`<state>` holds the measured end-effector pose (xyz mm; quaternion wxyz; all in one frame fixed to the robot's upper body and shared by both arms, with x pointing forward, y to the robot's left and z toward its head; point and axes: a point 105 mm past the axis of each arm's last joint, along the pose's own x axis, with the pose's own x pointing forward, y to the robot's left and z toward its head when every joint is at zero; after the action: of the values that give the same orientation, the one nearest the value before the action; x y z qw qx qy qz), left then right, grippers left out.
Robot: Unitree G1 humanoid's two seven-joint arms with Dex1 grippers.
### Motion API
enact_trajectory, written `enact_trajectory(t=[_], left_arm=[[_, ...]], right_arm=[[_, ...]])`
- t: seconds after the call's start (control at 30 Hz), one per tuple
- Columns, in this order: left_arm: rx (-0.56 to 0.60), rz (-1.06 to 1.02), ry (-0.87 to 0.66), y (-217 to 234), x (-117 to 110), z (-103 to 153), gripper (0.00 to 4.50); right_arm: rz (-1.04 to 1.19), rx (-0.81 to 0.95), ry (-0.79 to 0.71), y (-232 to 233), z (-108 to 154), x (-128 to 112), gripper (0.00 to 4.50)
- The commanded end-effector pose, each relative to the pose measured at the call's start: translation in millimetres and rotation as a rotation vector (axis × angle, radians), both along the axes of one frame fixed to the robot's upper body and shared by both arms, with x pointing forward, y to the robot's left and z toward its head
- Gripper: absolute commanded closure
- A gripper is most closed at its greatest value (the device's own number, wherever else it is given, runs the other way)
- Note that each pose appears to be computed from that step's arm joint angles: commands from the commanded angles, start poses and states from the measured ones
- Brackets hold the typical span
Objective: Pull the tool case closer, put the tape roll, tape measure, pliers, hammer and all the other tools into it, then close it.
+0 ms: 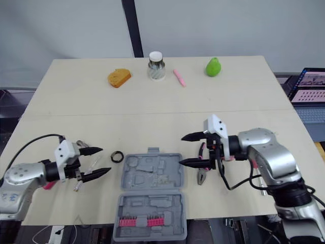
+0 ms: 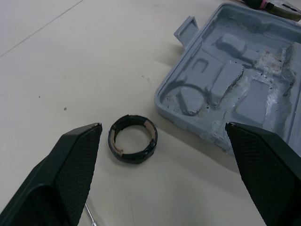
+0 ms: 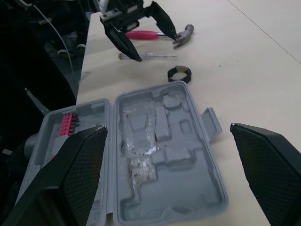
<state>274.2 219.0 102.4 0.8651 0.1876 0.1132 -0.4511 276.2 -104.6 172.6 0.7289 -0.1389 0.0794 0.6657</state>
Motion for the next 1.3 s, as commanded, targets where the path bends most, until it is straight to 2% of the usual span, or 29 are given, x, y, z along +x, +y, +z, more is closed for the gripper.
enact_trajectory(t=[0.03,0.17,0.23,0.33,0.63,0.7,1.3], left_arm=[[0.022,-0.042,-0.033,-8.3,8.2,-1.9,0.0],[0.035,-0.056,-0.035,-8.0,11.6,-4.9,0.0],[0.037,-0.064,-0.03,-7.6,14.6,-7.9,0.53],[0.041,-0.081,-0.02,-11.0,17.8,-11.4,1.8],[0.088,-0.125,-0.006,-18.7,18.0,-24.9,1.8],[0.083,-0.121,-0.006,-18.9,19.2,-24.8,2.34],[0.167,-0.113,0.041,-12.3,22.0,-38.3,2.34]], right_arm=[[0.041,0.01,-0.059,12.8,10.4,-4.2,0.07],[0.038,0.01,-0.065,15.5,10.0,-3.7,0.07],[0.03,0.012,-0.07,17.7,8.8,-2.9,0.0],[0.02,0.014,-0.074,20.6,6.6,-2.6,0.0],[0.004,0.03,-0.07,27.2,2.7,-4.4,0.0],[0.002,0.032,-0.07,28.4,2.4,-4.7,0.0],[-0.001,0.044,-0.067,34.0,1.8,-9.3,0.0]])
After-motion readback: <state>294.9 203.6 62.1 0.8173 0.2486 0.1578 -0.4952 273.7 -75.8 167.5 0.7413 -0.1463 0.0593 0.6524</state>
